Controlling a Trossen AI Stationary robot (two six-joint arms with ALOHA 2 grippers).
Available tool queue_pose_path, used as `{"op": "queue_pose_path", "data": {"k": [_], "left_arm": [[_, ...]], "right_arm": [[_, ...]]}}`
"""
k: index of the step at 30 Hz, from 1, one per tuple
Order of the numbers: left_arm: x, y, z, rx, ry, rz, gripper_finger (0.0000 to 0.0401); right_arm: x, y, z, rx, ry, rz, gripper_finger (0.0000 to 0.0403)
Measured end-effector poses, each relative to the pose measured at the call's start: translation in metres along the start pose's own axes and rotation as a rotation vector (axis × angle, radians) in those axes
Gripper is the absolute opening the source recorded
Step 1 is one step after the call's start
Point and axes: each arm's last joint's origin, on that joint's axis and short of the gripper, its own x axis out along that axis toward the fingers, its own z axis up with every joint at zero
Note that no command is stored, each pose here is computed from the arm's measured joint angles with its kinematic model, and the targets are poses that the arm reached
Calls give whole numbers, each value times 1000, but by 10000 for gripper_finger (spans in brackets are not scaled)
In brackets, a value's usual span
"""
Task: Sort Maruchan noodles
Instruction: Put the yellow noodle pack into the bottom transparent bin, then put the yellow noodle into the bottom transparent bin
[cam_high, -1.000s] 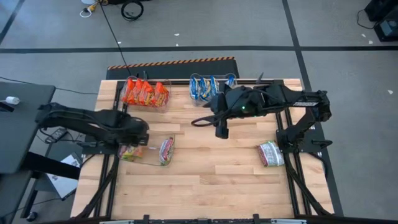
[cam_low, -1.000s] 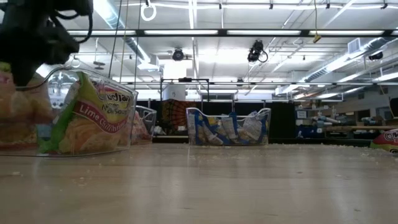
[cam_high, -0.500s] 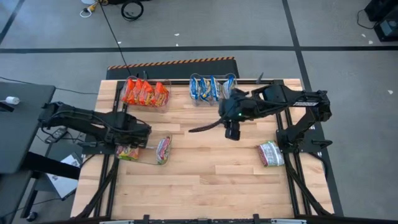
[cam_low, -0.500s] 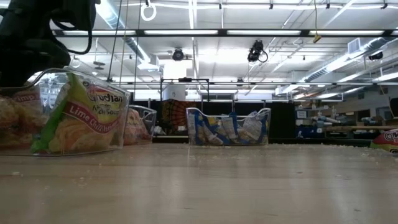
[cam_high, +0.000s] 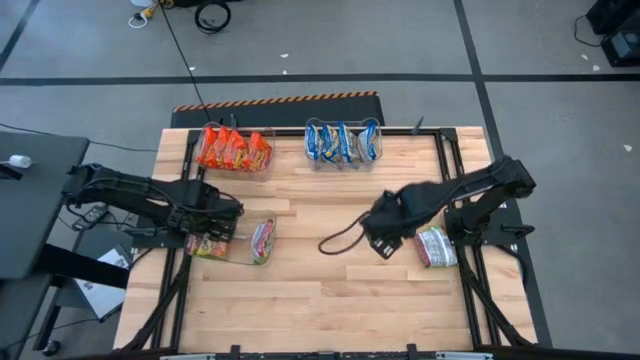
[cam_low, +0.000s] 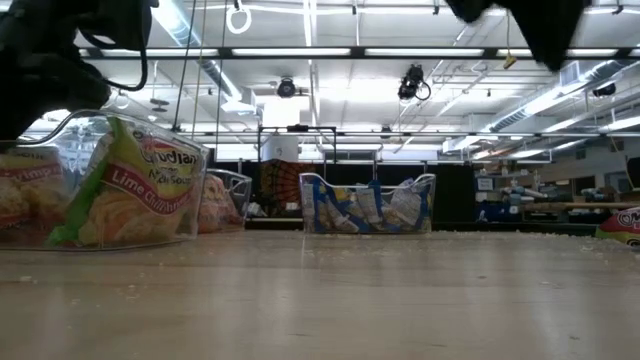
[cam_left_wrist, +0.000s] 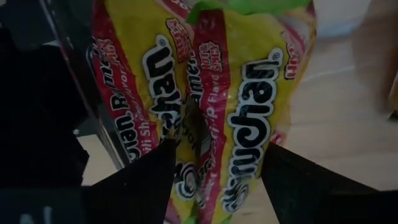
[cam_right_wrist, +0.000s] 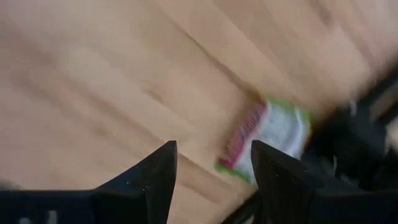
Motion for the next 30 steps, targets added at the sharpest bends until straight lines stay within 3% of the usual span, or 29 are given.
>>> {"op": "queue_pose_path", "data": {"k": [5,11,17,25,30], "left_arm": [[-9,5,-7,119,31,50,233],[-44,10,-17,228,-44,22,233],[-54,9,-19,211,-118,-25,233],[-35,-3,-23,84,-99,-87,233],[-35,-13,-27,107,-81,-175,233]], "right_arm": [[56,-7,-20,245,139,-201,206],[108,-17,-40,375,193,-324,206],[140,-20,-53,414,177,-302,206],[146,-20,-59,350,188,-295,206],[157,-26,-64,341,194,-322,206]]}}
